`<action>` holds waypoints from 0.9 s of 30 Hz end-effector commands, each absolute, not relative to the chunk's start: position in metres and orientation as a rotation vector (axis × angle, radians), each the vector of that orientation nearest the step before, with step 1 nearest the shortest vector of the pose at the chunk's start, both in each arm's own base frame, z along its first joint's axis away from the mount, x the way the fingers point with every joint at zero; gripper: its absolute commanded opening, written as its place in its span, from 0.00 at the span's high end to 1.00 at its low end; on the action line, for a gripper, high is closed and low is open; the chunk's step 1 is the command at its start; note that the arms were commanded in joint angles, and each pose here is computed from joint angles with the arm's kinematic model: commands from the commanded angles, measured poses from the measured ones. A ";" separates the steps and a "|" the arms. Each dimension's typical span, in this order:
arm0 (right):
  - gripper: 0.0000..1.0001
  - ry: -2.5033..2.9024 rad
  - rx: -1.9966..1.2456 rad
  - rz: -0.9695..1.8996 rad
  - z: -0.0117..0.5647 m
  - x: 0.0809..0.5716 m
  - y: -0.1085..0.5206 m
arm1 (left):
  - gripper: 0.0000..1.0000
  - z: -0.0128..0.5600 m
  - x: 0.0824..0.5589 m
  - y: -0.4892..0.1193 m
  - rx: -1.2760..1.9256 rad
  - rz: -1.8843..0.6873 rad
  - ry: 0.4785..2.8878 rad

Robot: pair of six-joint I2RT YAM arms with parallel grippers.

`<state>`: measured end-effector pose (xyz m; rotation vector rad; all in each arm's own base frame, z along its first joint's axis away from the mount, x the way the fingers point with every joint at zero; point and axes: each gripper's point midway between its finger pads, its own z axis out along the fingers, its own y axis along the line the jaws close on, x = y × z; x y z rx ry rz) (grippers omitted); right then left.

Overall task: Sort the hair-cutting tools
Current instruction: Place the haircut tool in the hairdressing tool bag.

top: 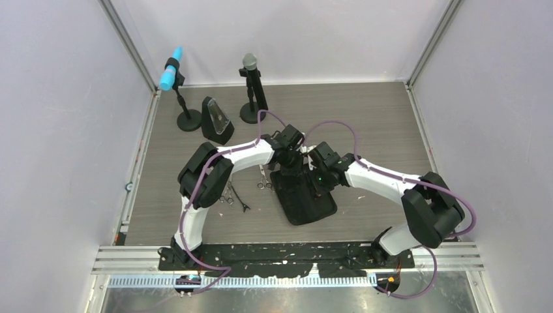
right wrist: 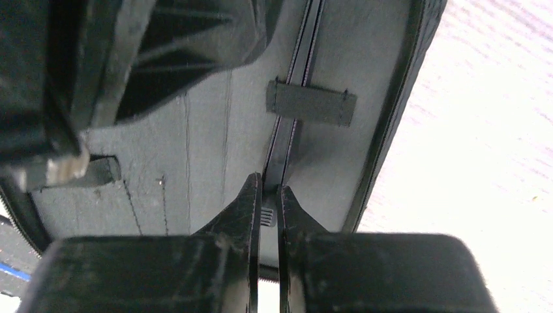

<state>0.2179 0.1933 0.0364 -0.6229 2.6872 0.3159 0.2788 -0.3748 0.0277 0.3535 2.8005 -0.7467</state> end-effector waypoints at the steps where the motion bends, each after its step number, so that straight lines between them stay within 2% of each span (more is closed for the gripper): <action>1: 0.95 2.571 -0.702 0.288 0.052 0.249 0.207 | 0.83 0.016 0.268 -0.368 0.375 -0.713 2.833; 10: 0.95 2.498 -0.811 0.448 0.050 0.247 0.230 | 0.84 0.018 0.268 -0.369 0.376 -0.723 2.819; 14: 0.90 2.489 -0.797 0.463 0.052 0.242 0.228 | 0.80 0.024 0.271 -0.365 0.360 -0.706 2.794; 17: 0.80 2.475 -0.749 0.451 0.058 0.240 0.223 | 0.76 0.038 0.277 -0.359 0.346 -0.671 2.750; 22: 0.63 2.403 -0.618 0.401 0.081 0.246 0.210 | 0.62 0.063 0.289 -0.343 0.305 -0.608 2.694; 27: 0.53 2.306 -0.500 0.420 0.104 0.246 0.201 | 0.58 0.091 0.298 -0.318 0.274 -0.495 2.635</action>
